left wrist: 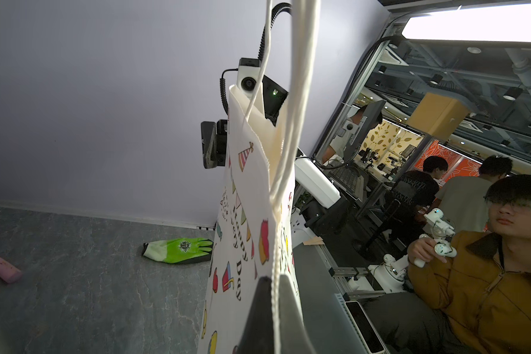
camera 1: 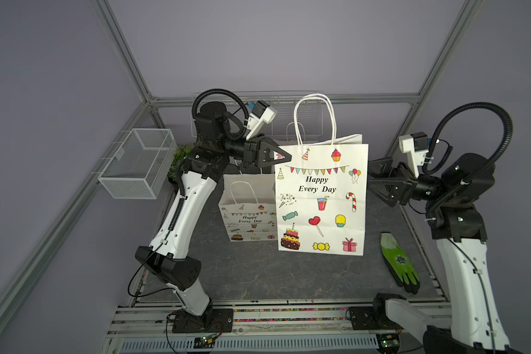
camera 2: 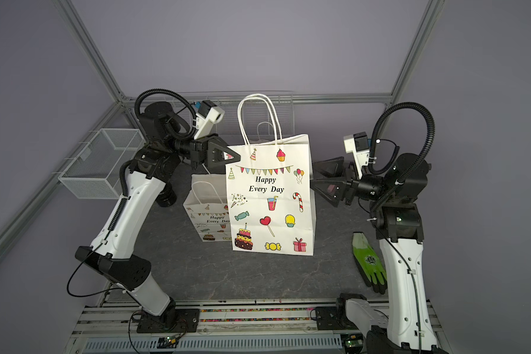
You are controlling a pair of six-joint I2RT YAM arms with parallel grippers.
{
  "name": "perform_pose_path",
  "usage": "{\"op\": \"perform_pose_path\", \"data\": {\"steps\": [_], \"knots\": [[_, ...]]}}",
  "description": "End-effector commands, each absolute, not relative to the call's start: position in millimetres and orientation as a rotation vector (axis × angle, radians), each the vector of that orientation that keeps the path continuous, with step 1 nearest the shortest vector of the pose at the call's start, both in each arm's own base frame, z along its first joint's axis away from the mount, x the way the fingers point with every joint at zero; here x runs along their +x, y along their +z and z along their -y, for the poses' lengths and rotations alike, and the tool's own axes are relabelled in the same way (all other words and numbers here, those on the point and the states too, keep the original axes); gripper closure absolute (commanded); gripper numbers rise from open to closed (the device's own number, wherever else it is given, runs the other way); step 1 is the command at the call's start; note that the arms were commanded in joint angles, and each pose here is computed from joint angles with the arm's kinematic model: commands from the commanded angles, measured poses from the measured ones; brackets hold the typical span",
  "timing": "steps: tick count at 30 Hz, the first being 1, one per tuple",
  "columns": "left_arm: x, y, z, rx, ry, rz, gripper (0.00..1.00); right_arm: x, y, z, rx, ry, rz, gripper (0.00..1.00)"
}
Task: Put away the paper bag
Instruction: Press the paper bag.
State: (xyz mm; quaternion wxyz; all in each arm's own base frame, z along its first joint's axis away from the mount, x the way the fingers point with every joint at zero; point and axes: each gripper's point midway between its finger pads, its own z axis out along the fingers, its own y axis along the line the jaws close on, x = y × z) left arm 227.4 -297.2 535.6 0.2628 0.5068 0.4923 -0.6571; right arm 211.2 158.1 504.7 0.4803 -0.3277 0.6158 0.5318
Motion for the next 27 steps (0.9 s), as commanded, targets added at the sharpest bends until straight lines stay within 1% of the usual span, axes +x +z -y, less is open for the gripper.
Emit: {"op": "perform_pose_path", "data": {"steps": [1,6,8,12,13,15,18,20,23,24,25,26,27], "knots": [[213.2,545.3,291.1,1.430,-1.814,-1.310,1.00,196.2,500.3,-163.6,-0.867,1.308,-1.488,0.04],[212.1,546.9,292.5,1.423,-1.817,-1.317,1.00,197.3,500.7,-165.3,-0.855,1.308,-1.494,0.24],[211.5,546.7,293.9,1.423,-1.819,-1.318,1.00,200.1,500.3,-165.0,-0.841,1.303,-1.501,0.30],[213.7,545.3,297.5,1.412,-1.832,-1.337,1.00,203.5,501.7,-164.4,-0.820,1.293,-1.509,0.50],[213.6,544.8,297.9,1.411,-1.835,-1.340,1.00,203.7,502.8,-164.6,-0.815,1.290,-1.509,0.53],[214.4,543.9,298.7,1.408,-1.837,-1.344,1.00,203.7,503.4,-165.1,-0.812,1.291,-1.510,0.53],[216.2,542.7,300.3,1.400,-1.840,-1.353,1.00,202.9,503.3,-167.5,-0.820,1.297,-1.507,0.40],[217.6,541.3,301.9,1.398,-1.844,-1.358,1.00,203.1,504.2,-170.1,-0.823,1.301,-1.505,0.38],[219.4,538.0,304.7,1.393,-1.855,-1.370,1.00,202.1,505.7,-175.3,-0.837,1.313,-1.500,0.51],[219.5,537.5,305.2,1.391,-1.857,-1.373,1.00,202.6,505.5,-176.7,-0.837,1.316,-1.501,0.58],[220.0,536.5,305.5,1.390,-1.859,-1.377,1.00,203.9,505.6,-177.2,-0.833,1.313,-1.503,0.69],[220.6,536.0,305.8,1.387,-1.860,-1.380,1.00,205.6,505.9,-176.9,-0.824,1.306,-1.507,0.78],[220.8,535.3,305.9,1.385,-1.863,-1.384,1.00,208.2,505.0,-176.3,-0.809,1.295,-1.518,0.83]]}}
